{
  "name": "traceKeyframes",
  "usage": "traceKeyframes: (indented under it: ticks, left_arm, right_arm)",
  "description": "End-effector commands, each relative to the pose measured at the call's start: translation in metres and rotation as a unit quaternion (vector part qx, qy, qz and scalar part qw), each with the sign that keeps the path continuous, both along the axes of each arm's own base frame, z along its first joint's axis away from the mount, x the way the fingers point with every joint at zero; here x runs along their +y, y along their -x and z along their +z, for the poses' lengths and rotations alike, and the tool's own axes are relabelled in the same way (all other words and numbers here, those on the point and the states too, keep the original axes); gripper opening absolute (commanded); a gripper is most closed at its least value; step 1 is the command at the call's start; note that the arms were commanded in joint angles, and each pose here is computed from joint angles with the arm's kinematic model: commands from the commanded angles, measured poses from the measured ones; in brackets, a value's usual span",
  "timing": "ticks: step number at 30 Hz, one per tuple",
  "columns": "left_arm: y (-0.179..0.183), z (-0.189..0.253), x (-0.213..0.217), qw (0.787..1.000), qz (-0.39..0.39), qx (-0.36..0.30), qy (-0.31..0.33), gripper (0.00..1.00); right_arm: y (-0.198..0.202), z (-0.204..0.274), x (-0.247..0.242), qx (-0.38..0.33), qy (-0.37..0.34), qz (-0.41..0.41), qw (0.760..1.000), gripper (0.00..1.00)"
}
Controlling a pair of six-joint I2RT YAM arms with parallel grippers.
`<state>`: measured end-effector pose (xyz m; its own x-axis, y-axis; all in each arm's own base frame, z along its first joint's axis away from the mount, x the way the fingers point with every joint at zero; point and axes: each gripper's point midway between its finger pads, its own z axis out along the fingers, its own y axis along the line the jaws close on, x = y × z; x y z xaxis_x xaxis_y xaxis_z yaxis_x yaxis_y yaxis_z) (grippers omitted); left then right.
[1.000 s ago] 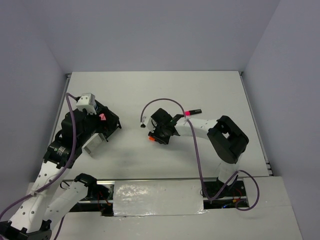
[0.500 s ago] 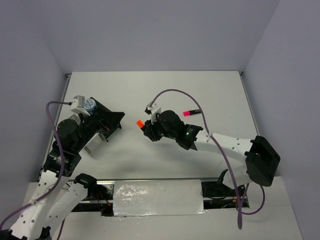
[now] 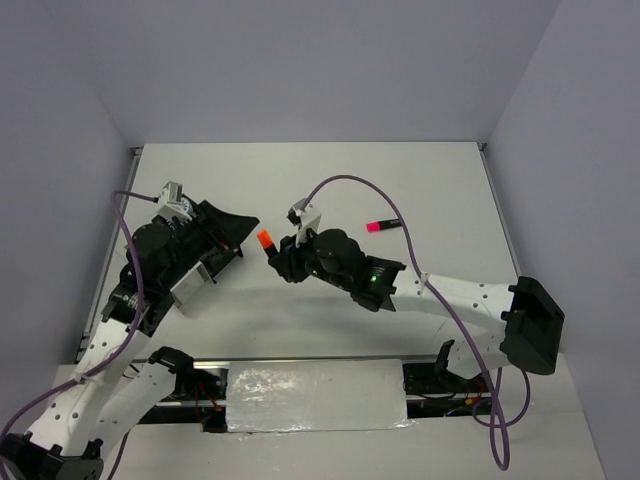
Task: Sort the stationery into containers
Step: Pick up the pen from the center of the board, then place the pen in the storage box.
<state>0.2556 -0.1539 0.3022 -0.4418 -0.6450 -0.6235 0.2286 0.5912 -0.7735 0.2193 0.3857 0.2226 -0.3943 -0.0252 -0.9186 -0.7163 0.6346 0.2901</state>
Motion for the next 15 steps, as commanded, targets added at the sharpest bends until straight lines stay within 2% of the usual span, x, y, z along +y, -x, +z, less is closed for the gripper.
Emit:
traceKeyframes:
  ticks: [1, 4, 11, 14, 15]
  left_arm:
    - [-0.001, 0.008, -0.01, 0.999, -0.026, -0.018, 0.012, 0.9]
    - [-0.003, 0.004, -0.015, 0.999, -0.037, -0.016, 0.006, 0.84]
    - [-0.004, -0.003, -0.017, 0.999, -0.044, -0.006, -0.012, 0.78]
    - [-0.006, 0.0, -0.017, 0.999, -0.043, -0.012, -0.02, 0.62]
    - [-0.006, 0.0, -0.017, 0.999, -0.044, -0.014, -0.026, 0.5]
  right_arm:
    - [-0.007, 0.058, 0.009, -0.037, -0.067, -0.014, 0.997, 0.0]
    - [-0.009, 0.065, 0.019, -0.044, -0.061, -0.007, 0.997, 0.0]
    - [-0.019, 0.071, 0.028, -0.055, -0.028, -0.023, 0.998, 0.0]
    - [-0.02, 0.069, 0.035, -0.057, -0.014, -0.023, 0.998, 0.0]
    - [-0.02, 0.072, 0.037, -0.059, -0.014, -0.024, 0.998, 0.0]
